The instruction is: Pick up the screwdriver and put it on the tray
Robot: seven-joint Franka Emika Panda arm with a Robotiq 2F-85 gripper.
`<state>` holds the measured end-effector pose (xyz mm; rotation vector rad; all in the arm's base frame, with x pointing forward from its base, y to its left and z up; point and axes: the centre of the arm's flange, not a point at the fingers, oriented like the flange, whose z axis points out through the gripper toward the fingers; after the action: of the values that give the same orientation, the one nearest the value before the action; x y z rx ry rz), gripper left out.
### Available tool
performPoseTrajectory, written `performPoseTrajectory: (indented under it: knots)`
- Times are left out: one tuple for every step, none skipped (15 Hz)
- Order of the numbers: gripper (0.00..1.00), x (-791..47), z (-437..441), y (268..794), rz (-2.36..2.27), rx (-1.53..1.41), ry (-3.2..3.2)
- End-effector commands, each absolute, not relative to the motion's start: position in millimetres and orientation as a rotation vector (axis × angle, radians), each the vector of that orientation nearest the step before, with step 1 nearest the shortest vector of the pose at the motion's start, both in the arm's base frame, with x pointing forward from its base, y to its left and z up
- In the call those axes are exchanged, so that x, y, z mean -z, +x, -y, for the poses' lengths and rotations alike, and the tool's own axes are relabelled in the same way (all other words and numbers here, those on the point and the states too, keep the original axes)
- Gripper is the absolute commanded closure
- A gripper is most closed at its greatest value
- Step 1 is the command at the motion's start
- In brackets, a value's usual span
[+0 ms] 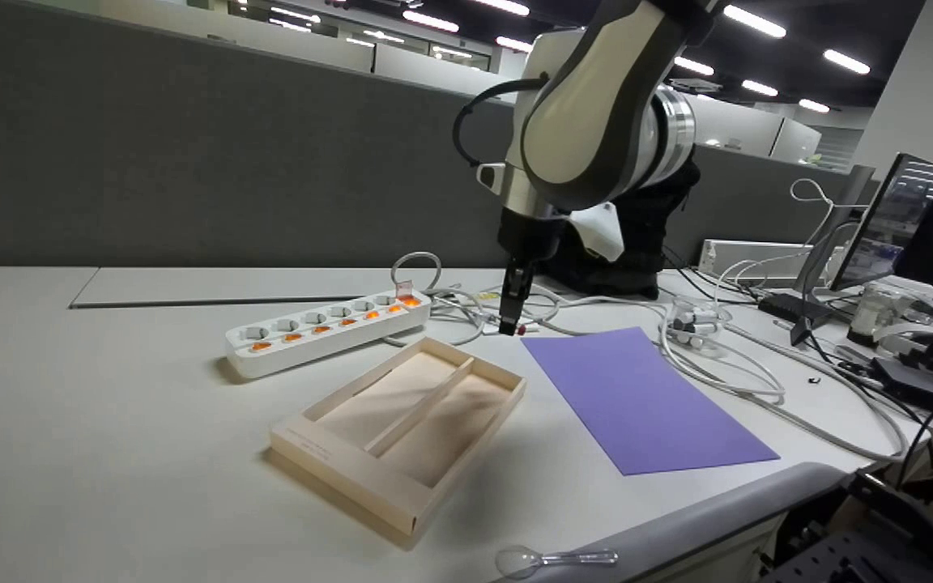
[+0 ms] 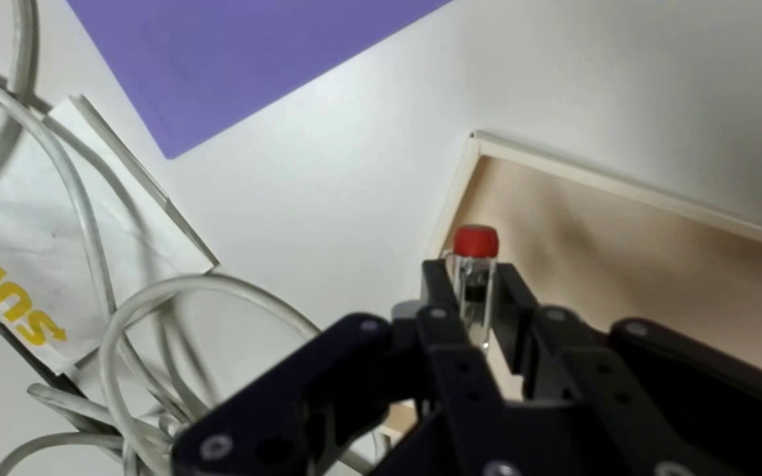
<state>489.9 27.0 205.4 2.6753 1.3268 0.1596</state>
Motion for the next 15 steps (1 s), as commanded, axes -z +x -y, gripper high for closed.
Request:
performPoseTrajectory:
  knots:
    - [0.95, -190, -42, 505, -1.370, -0.132, 2.638]
    - [0.95, -186, -45, 507, -1.386, -0.123, 2.628]
    - [0.95, -181, -47, 508, -1.399, -0.111, 2.627]
    - [0.95, -176, -48, 508, -1.412, -0.100, 2.628]
    - [0.95, -170, -49, 509, -1.413, -0.087, 2.638]
    - [0.95, -165, -49, 509, -1.415, -0.075, 2.645]
    - [0.95, -159, -49, 509, -1.416, -0.062, 2.653]
    - [0.95, -154, -49, 509, -1.419, -0.050, 2.659]
    - [0.95, -149, -49, 509, -1.421, -0.038, 2.663]
    - [0.95, -145, -50, 508, -1.423, -0.027, 2.665]
    - [0.95, -142, -51, 508, -1.426, -0.017, 2.668]
    - [0.95, -139, -52, 508, -1.427, -0.007, 2.670]
    - [0.95, -136, -53, 507, -1.429, 0.004, 2.674]
    - [0.95, -134, -53, 507, -1.429, 0.010, 2.675]
    - [0.95, -133, -53, 508, -1.430, 0.014, 2.676]
